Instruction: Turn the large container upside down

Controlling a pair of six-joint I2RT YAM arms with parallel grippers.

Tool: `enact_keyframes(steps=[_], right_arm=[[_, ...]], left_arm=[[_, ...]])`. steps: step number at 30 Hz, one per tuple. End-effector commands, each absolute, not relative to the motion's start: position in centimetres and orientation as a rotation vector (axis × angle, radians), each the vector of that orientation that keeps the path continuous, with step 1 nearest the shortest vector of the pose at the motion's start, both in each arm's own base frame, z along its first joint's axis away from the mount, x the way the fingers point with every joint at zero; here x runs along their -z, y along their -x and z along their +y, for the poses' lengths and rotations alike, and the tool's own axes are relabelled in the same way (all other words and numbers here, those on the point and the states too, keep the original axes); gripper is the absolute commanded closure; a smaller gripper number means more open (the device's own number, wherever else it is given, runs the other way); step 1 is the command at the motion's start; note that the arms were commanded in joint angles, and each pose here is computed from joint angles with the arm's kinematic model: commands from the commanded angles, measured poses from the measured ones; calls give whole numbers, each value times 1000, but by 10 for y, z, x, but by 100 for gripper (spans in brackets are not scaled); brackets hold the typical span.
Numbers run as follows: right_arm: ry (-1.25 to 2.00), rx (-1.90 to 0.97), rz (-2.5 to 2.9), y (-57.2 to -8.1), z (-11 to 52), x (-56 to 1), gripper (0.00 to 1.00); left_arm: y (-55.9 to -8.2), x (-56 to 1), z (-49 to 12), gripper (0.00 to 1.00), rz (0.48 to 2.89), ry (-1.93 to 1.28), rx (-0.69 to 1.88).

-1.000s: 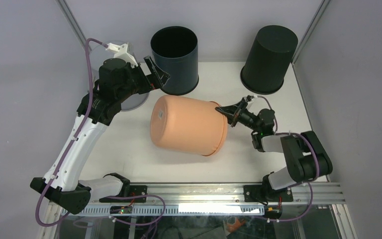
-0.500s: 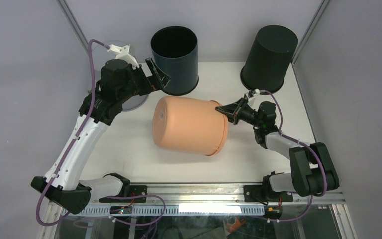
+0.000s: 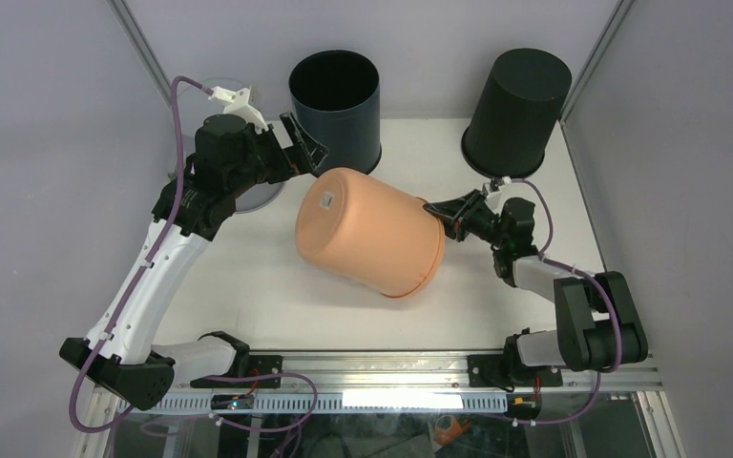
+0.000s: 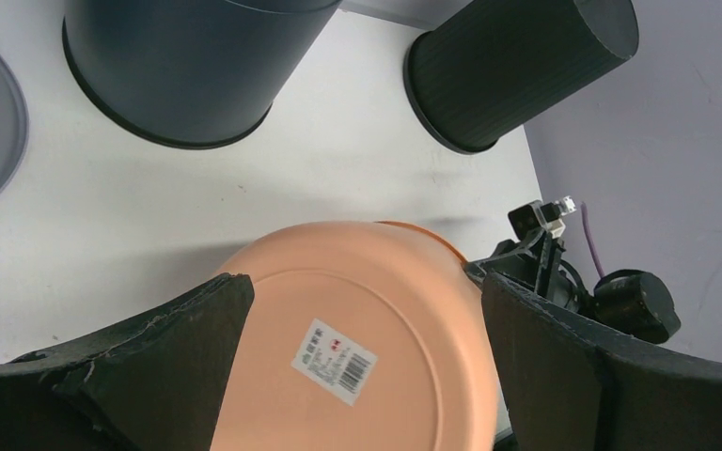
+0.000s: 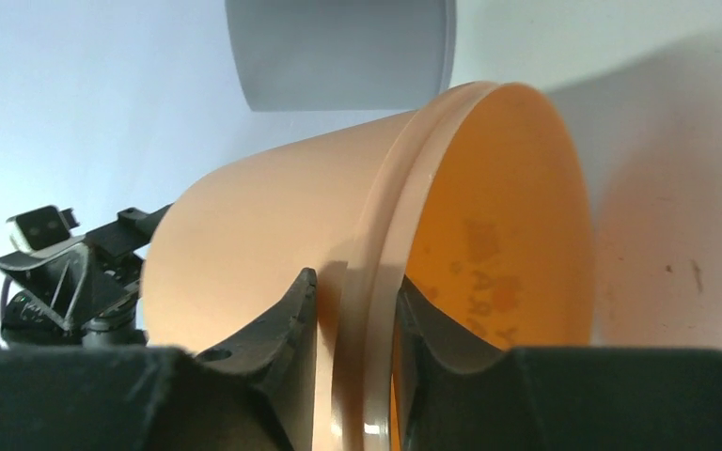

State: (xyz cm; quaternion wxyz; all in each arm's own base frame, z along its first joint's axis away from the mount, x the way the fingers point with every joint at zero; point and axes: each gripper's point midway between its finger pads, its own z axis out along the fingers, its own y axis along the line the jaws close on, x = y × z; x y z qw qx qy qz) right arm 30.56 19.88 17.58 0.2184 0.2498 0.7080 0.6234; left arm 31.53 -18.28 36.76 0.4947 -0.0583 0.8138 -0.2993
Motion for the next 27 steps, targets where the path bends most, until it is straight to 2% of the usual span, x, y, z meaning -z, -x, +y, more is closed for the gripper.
enact_keyframes(steps=[1,4,14,27], right_arm=[[-785,-1480,2312,-264,190,-77,71],[-778,-1469,2312,-265,188,-76,68],[-721,-1393,2346,-271,183,-78,51],[-562,-1086,2393,-297,162,-99,31]], left_arm=[[-317,-385,-186,1,1914,124,774],[-317,-386,-186,1,1911,125,776],[-315,-384,-189,1,1922,111,797],[-312,-373,-208,1,1975,28,874]])
